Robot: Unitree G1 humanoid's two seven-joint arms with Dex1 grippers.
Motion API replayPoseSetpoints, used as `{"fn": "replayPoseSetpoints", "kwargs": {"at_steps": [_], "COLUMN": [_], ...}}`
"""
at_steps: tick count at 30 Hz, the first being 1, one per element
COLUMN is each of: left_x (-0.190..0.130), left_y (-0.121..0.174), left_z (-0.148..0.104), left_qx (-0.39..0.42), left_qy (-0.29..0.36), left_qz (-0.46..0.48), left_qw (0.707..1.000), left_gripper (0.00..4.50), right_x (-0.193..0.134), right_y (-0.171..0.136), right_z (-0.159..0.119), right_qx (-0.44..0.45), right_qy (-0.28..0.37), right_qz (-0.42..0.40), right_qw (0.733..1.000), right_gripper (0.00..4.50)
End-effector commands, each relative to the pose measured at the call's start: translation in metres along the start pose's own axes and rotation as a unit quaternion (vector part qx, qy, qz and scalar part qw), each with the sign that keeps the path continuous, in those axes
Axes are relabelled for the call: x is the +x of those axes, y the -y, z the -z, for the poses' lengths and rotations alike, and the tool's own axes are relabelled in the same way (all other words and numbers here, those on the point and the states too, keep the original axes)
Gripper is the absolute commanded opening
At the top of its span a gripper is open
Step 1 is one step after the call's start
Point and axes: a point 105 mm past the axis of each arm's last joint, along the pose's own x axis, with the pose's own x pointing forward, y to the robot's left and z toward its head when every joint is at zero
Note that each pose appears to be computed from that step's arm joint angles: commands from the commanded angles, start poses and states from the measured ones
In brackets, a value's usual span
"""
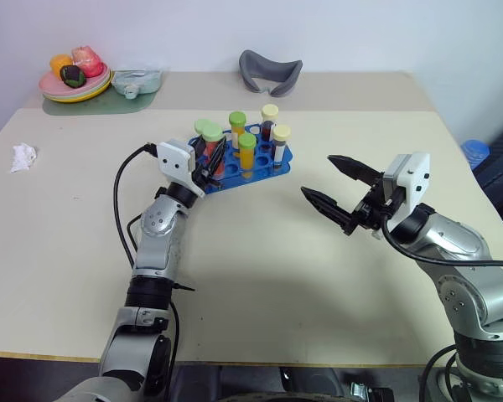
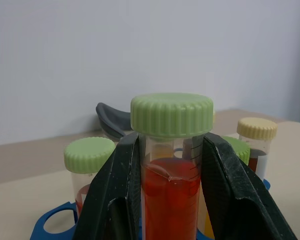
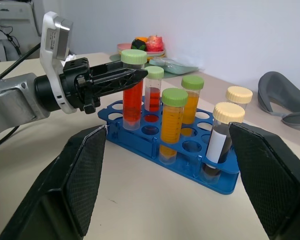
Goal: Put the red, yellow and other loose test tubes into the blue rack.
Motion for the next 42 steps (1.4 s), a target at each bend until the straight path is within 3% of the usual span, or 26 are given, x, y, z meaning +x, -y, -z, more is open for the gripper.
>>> {"fn": "replayPoseSetpoints", "kwargs": {"at_steps": [1,23,35,42], "left_x": [0.001,-0.011,0.001,-0.005], "left_y": [-0.002,-0.030,0.005,0.004], "left_z": [0.017,0.027,0.021,0.026], "left_qx": [0.016,0.049,0.009,0.012], "left_qy": [-0.039,-0.073,-0.043,-0.056], "left_qz": [-0.008,-0.046,0.012,0.015], "left_qw": [0.999,0.995,0.999,0.998], "left_gripper": [1.51,1.51,1.51,1.51], "right_x": [-0.002,-0.003,-0.003,-0.004], "right_y": [0.002,0.001,0.002,0.002], "right_z": [-0.012,-0.011,-0.012,-0.012], "right_qx": [-0.017,-0.015,-0.018,-0.018], "right_qy": [0.019,0.019,0.018,0.018], "right_qz": [0.006,0.007,0.009,0.013], "right_qw": [1.000,1.000,1.000,1.000], "right_gripper": [3.96,3.96,3.96,3.96]}}
